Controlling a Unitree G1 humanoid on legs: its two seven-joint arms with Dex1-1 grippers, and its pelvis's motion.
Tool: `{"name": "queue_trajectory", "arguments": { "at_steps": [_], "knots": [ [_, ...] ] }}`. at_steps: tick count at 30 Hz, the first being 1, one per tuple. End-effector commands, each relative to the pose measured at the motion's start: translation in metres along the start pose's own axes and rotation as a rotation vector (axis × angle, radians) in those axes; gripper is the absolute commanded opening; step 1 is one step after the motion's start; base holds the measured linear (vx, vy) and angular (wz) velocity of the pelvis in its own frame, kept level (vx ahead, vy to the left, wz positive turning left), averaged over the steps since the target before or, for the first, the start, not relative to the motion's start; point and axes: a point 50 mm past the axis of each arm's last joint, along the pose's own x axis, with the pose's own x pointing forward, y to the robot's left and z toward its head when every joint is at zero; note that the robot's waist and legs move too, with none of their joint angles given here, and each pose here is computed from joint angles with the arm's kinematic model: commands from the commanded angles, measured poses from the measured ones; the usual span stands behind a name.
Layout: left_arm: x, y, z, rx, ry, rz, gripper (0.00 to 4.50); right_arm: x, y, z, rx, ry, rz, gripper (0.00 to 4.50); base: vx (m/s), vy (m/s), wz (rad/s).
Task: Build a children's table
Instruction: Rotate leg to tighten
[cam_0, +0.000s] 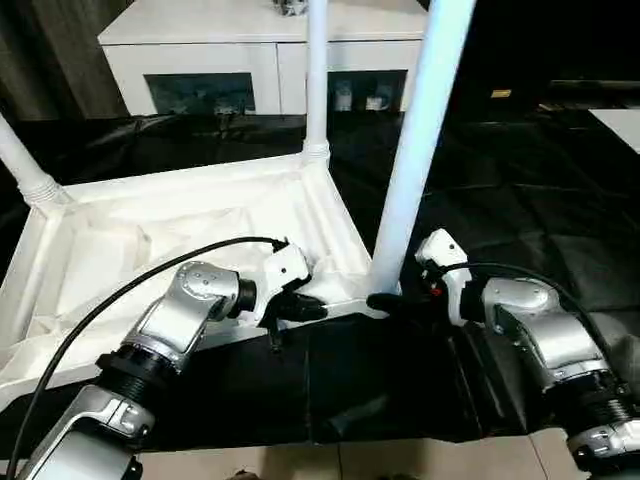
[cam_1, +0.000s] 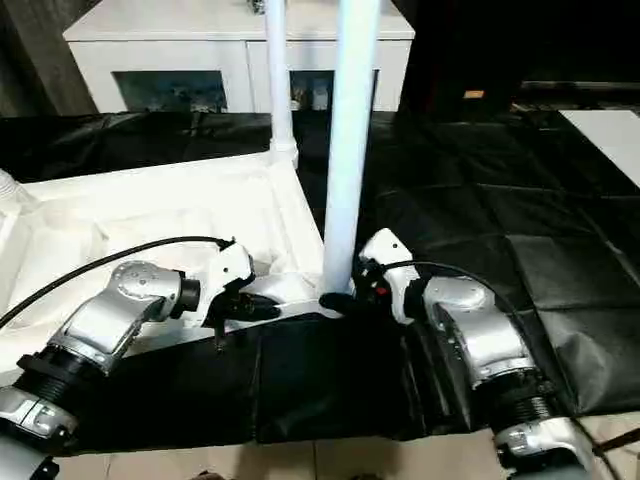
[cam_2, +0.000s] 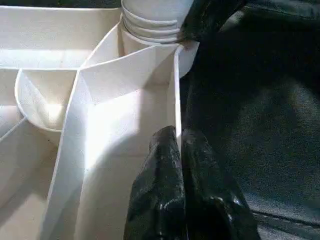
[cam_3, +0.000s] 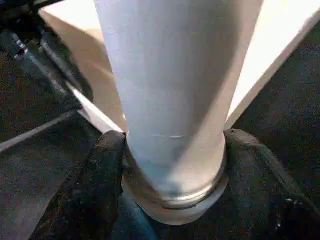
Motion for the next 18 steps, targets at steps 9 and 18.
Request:
{"name": "queue_trajectory", "arguments": {
  "at_steps": [9, 18],
  "knots": [
    [0.042, 0.010, 0.015, -0.108, -0.040, 0.281, 0.00, 0.059, -0.008, -0.007, 0.256, -0.005, -0.614, 2.67, 0.000, 0.000, 0.00],
    [0.068, 0.016, 0.033, -0.135, -0.064, 0.437, 0.00, 0.097, 0.009, 0.019, 0.230, -0.066, -0.681, 2.66, 0.000, 0.000, 0.00]
  ]
}}
